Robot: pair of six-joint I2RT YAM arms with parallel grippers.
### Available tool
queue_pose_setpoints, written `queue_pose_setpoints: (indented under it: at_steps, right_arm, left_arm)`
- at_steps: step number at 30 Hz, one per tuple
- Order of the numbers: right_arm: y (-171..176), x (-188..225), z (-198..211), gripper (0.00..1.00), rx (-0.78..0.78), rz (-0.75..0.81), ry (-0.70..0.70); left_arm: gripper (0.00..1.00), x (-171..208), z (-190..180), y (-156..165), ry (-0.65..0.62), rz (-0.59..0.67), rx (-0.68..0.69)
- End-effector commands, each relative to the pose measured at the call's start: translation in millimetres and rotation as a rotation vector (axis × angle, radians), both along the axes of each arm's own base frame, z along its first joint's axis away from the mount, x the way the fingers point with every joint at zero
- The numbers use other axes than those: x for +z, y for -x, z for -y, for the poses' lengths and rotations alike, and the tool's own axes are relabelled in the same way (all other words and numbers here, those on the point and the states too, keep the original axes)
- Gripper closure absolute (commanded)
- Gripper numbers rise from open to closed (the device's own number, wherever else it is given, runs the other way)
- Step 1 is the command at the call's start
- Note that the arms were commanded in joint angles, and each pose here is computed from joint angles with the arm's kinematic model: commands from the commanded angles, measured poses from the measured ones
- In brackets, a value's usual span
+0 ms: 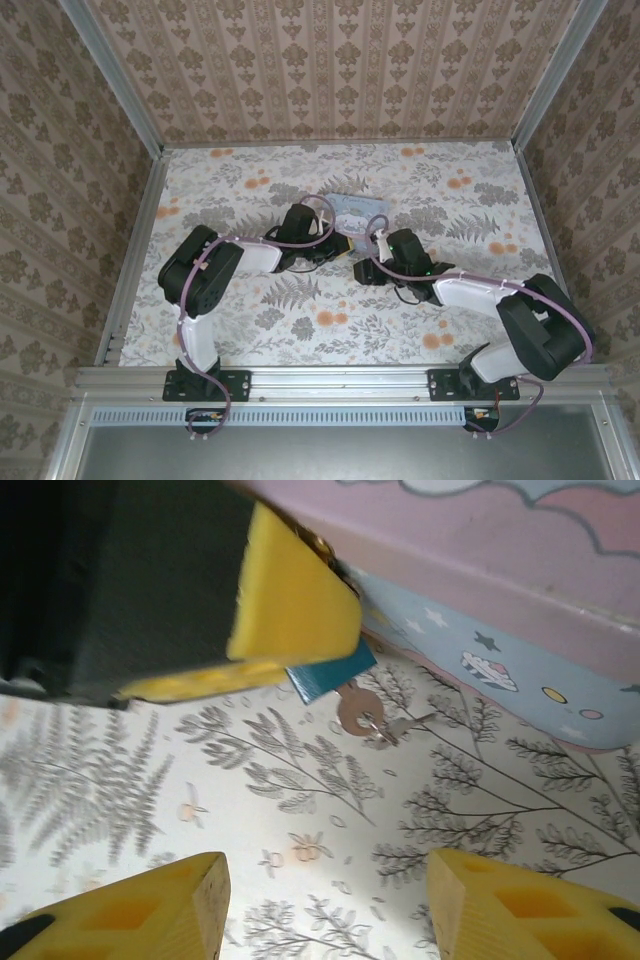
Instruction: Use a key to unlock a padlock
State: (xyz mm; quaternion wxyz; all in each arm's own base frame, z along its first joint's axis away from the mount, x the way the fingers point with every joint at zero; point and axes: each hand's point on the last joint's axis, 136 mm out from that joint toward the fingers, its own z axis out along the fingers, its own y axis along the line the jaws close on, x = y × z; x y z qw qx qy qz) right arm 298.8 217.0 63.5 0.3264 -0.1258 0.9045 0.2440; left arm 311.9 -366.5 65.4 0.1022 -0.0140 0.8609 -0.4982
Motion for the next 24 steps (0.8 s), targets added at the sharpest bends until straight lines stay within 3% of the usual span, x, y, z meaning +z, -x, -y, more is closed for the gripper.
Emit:
queue_pose_setpoints:
  at_steps: [1, 24]
  right_arm:
    - [-8, -11, 12, 0.44, 0.012, 0.084, 0.177]
    - [-43, -11, -13, 0.57, 0.03, 0.204, 0.282]
  left_arm:
    - [1.0, 26, 8, 1, 0.054, 0.01, -0.034]
    - [1.0, 27, 11, 9, 0.068, -0.013, -0.063]
